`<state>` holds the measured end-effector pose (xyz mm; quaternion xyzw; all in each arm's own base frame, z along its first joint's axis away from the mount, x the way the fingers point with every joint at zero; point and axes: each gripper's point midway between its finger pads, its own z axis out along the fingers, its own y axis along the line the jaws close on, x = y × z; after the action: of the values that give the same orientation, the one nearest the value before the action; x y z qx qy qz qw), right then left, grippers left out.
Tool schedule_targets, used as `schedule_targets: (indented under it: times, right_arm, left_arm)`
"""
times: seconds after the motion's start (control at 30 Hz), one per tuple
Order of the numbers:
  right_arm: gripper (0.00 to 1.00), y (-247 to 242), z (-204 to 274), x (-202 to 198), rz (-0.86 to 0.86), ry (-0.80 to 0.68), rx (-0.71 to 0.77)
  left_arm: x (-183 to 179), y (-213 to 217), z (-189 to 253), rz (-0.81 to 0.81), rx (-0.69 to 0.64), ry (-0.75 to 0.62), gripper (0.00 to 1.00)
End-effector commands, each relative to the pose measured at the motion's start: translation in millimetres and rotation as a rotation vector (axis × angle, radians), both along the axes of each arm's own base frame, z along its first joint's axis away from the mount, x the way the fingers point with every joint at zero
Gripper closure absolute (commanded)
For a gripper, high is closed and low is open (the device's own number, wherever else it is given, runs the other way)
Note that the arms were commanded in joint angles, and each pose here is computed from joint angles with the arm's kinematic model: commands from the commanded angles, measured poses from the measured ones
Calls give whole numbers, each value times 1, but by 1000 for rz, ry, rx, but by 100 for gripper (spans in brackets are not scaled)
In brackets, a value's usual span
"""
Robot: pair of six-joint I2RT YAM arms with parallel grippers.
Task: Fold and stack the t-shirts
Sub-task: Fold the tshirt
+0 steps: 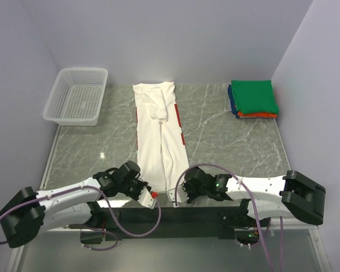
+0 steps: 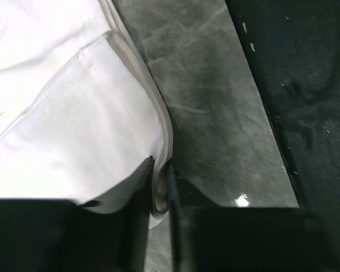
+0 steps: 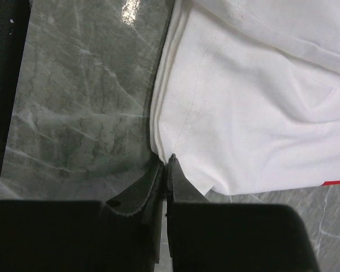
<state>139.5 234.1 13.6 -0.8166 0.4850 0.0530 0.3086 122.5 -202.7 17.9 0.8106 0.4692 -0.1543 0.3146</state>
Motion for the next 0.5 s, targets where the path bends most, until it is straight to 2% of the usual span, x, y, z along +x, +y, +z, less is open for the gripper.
schedule_targets:
  times: [0.0, 0.03, 0.13, 0.23, 0.4, 0.43, 0.47]
  right_arm:
    - [100, -5, 0, -6, -17, 55, -29]
    - [100, -5, 1, -6, -23, 64, -27]
    - [100, -3, 11, -9, -34, 85, -7]
    - [100, 0, 26, -14, -35, 107, 34]
    - [100, 3, 46, -40, 7, 149, 74]
    - [100, 4, 51, -40, 1, 150, 86]
    - [100, 8, 58, -39, -5, 153, 98]
  left_arm:
    - [4, 10, -12, 39, 89, 15, 83]
    - [3, 9, -9, 40, 89, 31, 93]
    - [-8, 3, 6, -12, 31, 51, 99]
    - [-21, -4, 27, -43, -46, 84, 99]
    - [-42, -2, 51, -75, -83, 167, 99]
    - [-43, -7, 61, -73, -113, 176, 99]
    - [-42, -9, 67, -7, -126, 217, 99]
